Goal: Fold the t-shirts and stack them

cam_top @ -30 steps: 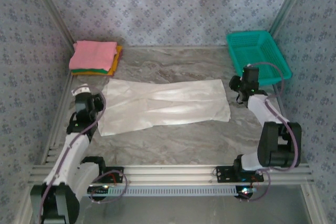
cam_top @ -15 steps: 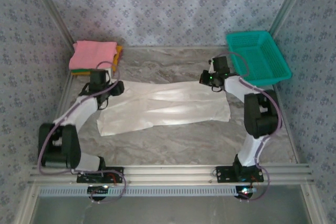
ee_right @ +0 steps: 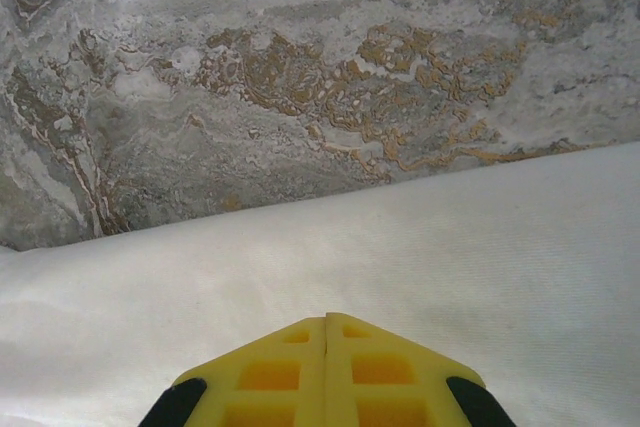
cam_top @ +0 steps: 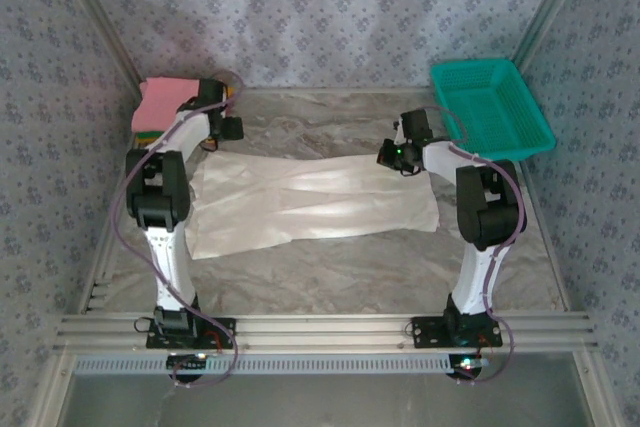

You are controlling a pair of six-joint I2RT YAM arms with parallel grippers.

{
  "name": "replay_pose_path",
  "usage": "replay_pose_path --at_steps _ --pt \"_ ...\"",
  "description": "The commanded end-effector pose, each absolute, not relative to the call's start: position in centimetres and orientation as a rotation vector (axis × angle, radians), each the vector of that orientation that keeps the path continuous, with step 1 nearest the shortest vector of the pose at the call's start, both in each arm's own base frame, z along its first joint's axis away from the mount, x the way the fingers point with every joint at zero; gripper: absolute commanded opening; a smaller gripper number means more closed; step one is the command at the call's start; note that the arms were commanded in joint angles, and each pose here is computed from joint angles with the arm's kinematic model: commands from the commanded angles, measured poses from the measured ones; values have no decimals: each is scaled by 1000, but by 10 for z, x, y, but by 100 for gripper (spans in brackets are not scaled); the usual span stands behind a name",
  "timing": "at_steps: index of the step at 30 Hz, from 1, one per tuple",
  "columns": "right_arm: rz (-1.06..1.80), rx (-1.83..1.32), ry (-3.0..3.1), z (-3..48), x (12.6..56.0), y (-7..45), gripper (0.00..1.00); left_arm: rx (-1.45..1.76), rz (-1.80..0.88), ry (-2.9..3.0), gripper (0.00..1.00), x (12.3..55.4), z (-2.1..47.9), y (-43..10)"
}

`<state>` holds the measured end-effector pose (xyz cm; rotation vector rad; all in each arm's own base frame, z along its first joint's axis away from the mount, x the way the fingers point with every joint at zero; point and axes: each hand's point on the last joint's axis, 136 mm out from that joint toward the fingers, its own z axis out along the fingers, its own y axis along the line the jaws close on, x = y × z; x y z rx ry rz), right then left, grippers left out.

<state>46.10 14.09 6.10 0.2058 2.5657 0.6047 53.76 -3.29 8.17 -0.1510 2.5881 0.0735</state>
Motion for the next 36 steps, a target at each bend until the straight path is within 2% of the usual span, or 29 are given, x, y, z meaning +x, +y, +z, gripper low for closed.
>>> replay_pose_path --at_steps 1,6,9,12,14,16,21,23,24,25,26,36 --pt "615 206 2570 66 462 140 0 -135 176 2701 76 524 71 -22" --pt "622 216 2560 66 466 139 0 -97 143 2734 67 519 55 -30" --pt "623 215 2556 68 467 140 0 -108 153 2739 49 520 51 -27" --pt "611 210 2557 70 467 138 0 -104 140 2708 41 525 55 -30" --pt "608 218 2556 71 467 136 0 -109 141 2702 24 525 58 -30" --pt "602 221 2553 73 467 133 0 -116 138 2699 17 523 61 -30" --pt "590 231 2550 75 466 128 0 -138 125 2678 17 510 74 -33" --pt "589 238 2551 74 466 127 0 -153 119 2664 11 505 78 -32" --pt "592 241 2550 74 466 126 0 -153 123 2657 10 503 78 -31" --pt "594 240 2549 74 466 126 0 -155 133 2659 3 502 77 -29" --pt "593 245 2549 74 466 125 0 -161 140 2663 0 501 77 -27" --pt "596 251 2550 75 466 125 0 -186 139 2580 0 498 105 -24"
